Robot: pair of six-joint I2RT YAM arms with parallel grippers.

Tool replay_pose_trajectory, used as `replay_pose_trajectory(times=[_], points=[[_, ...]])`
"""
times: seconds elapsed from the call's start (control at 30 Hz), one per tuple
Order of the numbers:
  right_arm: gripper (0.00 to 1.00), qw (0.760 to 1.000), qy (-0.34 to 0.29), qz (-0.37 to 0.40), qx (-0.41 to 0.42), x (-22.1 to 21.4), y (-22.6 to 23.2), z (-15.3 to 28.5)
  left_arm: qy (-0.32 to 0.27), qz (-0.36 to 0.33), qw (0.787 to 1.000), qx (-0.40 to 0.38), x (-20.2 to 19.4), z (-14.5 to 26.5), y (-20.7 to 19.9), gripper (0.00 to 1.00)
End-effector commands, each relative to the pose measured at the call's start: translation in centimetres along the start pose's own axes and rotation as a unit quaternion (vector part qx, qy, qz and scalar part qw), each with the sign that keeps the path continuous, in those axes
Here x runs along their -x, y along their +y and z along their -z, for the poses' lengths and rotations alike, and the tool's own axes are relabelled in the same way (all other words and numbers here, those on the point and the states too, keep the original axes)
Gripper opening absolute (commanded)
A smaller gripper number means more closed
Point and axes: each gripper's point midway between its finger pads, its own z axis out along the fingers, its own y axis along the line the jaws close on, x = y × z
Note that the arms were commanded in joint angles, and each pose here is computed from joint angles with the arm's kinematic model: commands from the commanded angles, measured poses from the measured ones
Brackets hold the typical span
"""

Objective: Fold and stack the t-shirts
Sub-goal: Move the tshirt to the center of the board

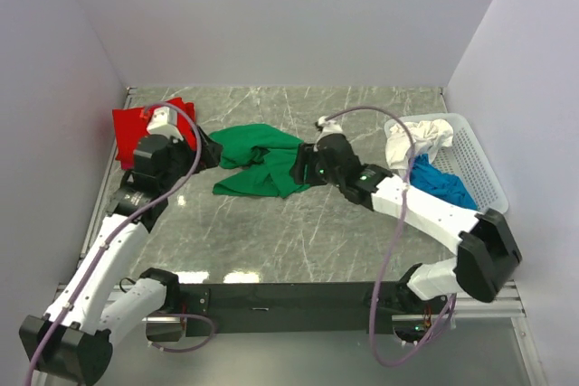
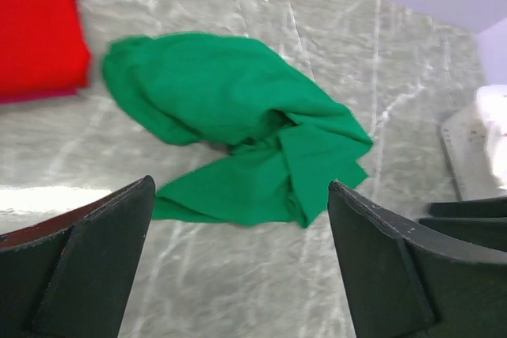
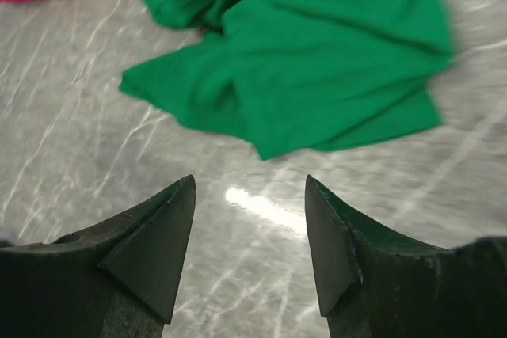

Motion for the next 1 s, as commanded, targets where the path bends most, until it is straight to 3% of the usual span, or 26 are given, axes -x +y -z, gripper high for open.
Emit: replay_pose_trajectory(times=[0.0, 0.2, 0.5, 0.77, 0.87, 0.97], points=[[0.64, 0.998, 0.012, 0.0, 0.058, -1.4, 3.8, -1.9, 0.024, 0.054, 0.998, -0.011, -3.4, -2.1, -0.2, 0.96], [0.63, 0.998, 0.051, 0.027, 0.036, -3.1, 4.7, -5.5, 0.064, 0.075, 0.995, 0.007, -8.1, -4.4, 1.6, 0.98], [0.61, 0.993, 0.107, 0.035, -0.036, -6.4, 3.0, -11.0, 0.055, 0.063, 0.996, 0.028, -7.8, -3.7, 2.5, 0.99], [0.6, 0.985, 0.131, 0.041, -0.106, -8.1, 0.3, -12.3, 0.041, 0.064, 0.997, 0.012, -6.5, -1.3, 1.7, 0.99], [0.55, 0.982, 0.132, 0.047, -0.126, -8.4, -0.6, -12.5, 0.043, 0.058, 0.997, 0.0, -5.9, -0.7, 1.1, 0.99], [0.44, 0.977, 0.143, 0.054, -0.146, -9.2, -1.5, -13.0, 0.04, 0.046, 0.998, -0.003, -4.8, 0.2, 0.6, 0.99]])
